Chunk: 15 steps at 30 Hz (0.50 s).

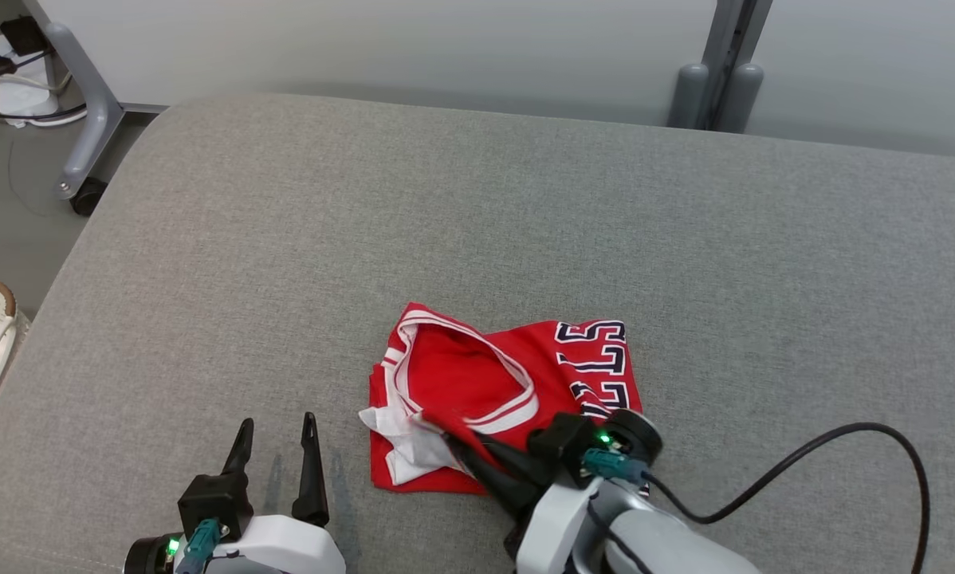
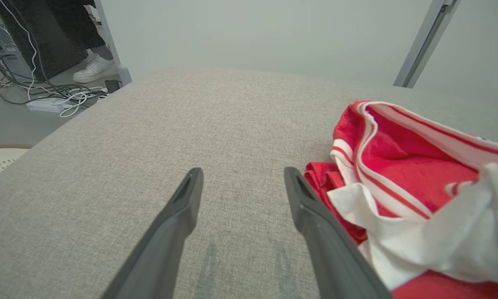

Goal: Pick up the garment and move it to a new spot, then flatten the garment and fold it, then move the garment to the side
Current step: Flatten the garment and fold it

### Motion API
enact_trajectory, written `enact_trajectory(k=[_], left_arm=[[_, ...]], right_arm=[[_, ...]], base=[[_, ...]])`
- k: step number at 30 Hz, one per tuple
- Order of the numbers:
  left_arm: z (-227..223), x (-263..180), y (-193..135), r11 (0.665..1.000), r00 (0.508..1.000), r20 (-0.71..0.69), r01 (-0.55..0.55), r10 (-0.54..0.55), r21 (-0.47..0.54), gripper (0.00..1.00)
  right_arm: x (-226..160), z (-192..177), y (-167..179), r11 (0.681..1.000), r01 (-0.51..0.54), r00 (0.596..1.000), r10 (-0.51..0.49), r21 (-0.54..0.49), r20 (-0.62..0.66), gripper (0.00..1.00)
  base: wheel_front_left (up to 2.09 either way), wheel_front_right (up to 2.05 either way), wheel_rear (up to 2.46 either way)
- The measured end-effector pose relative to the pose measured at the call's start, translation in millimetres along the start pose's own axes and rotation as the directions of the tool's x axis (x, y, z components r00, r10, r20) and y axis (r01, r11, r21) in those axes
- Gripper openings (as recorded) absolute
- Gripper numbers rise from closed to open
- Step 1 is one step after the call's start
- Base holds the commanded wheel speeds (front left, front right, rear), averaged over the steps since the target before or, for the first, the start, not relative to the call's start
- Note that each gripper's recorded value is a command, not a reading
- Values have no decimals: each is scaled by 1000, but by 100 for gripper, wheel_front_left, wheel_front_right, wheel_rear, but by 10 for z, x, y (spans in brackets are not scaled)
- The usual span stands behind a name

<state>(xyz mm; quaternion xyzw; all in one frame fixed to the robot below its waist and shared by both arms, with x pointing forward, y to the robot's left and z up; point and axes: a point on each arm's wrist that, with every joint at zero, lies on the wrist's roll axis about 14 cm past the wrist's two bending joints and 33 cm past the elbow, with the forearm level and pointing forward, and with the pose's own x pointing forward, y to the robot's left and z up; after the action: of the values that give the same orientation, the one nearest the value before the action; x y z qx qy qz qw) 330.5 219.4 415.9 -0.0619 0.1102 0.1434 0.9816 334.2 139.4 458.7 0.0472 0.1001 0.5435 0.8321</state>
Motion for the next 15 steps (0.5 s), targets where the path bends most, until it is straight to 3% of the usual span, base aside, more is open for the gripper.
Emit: enact_trajectory(k=[6,7,8,12,15], left_arm=[[1,-13,-10,1000,1000,0,3,-3,-3,100],[-8,-15,-22,1000,1000,-3,7,-7,-3,100],[-19,-16,-32,1000,1000,-6,10,-10,-2,100],[6,18,-71,1000,1000,0,18,-18,-1,100],[34,48,-88,1000,1000,8,22,-22,0,100]], right_arm=[[43,-57,506,986,-168,985,169,10,-38,0],[36,-102,561,983,-183,981,184,22,-58,40],[37,-104,589,981,-193,979,194,28,-61,100],[68,48,541,981,-184,983,185,53,-7,100],[67,121,333,991,-119,993,118,67,23,100]], base=[[0,0,0],[0,0,0],[0,0,0],[0,0,0],[0,0,0]])
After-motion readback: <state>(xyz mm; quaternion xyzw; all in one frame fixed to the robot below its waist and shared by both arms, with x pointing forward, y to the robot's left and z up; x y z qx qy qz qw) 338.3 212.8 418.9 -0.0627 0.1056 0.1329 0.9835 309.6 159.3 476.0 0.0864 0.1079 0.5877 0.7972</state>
